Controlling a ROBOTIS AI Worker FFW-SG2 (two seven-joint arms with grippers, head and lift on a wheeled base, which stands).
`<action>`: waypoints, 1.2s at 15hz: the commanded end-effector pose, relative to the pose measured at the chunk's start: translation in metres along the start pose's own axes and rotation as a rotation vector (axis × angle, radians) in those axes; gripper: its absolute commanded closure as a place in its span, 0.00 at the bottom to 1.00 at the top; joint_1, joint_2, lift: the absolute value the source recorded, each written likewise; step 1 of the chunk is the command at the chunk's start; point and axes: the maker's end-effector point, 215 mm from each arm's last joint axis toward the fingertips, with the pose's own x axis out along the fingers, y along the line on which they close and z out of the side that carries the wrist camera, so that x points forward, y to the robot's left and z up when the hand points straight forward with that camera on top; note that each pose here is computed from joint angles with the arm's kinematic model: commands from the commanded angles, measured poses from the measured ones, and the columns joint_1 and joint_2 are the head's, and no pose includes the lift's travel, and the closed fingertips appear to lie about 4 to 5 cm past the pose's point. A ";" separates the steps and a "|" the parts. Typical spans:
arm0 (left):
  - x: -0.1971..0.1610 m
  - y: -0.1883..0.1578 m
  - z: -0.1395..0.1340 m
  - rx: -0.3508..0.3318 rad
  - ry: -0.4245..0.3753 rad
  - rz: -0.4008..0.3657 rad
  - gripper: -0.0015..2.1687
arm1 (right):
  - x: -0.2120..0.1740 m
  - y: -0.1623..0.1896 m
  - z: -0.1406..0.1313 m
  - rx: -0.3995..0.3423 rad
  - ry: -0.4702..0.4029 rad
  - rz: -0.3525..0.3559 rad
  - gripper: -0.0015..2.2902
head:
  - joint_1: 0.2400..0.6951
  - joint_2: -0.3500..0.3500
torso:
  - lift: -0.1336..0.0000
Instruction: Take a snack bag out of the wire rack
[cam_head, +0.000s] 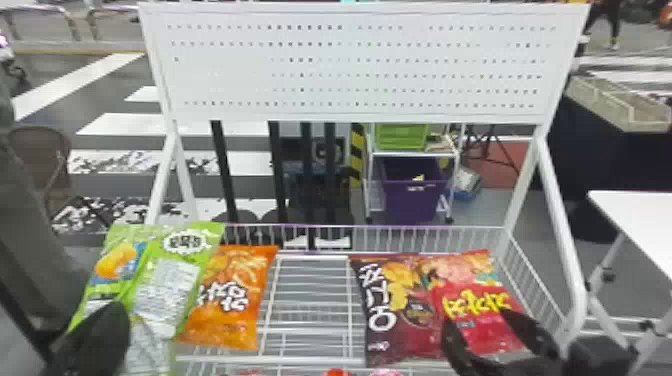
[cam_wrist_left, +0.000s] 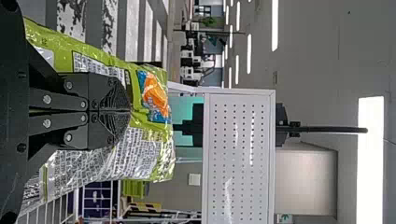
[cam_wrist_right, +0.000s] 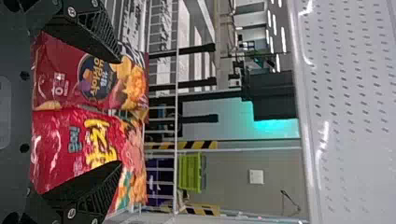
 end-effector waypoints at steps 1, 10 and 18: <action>0.000 0.001 -0.004 0.002 0.006 0.002 0.87 | 0.048 0.037 -0.027 -0.012 0.098 0.073 0.06 | 0.57 0.50 | 1.00; 0.001 0.000 -0.008 -0.001 0.011 0.002 0.87 | 0.085 0.051 -0.061 -0.019 0.276 0.049 0.98 | 0.57 0.50 | 1.00; -0.001 -0.004 -0.001 -0.004 0.003 -0.007 0.87 | 0.076 0.055 -0.016 -0.003 0.179 0.063 0.98 | 0.57 0.50 | 1.00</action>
